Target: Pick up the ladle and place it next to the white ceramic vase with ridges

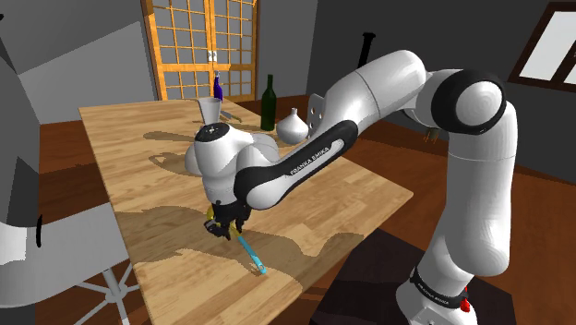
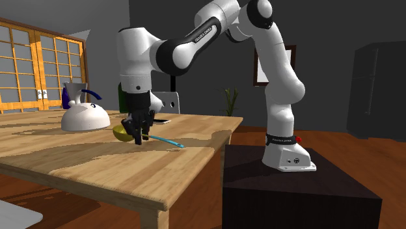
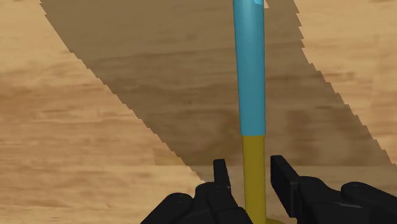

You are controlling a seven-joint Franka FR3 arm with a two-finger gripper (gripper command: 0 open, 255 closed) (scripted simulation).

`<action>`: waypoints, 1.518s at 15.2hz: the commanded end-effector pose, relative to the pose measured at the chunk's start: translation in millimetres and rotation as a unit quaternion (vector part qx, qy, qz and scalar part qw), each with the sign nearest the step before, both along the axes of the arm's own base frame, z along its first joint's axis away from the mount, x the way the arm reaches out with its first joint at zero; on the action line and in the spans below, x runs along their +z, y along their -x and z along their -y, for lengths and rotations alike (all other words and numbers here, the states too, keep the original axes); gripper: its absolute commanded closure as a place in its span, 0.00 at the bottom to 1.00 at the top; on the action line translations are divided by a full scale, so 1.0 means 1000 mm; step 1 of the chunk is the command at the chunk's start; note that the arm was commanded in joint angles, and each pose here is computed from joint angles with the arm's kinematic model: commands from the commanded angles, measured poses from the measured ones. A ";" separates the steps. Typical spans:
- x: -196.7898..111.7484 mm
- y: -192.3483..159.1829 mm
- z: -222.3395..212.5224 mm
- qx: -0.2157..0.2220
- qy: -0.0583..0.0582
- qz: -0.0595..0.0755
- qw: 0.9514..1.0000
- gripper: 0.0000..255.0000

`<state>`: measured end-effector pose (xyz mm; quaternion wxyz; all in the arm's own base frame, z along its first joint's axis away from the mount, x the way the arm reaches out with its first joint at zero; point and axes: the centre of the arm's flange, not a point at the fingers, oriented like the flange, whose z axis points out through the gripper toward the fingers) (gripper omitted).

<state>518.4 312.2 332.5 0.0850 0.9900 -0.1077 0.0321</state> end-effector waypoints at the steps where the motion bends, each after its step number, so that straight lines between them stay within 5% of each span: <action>1: -0.001 0.000 0.001 -0.001 0.001 -0.001 1.000 1.00; 8: -0.001 0.000 0.001 -0.001 0.001 -0.001 1.000 1.00; 23: 0.078 0.000 0.001 -0.001 0.001 -0.001 1.000 1.00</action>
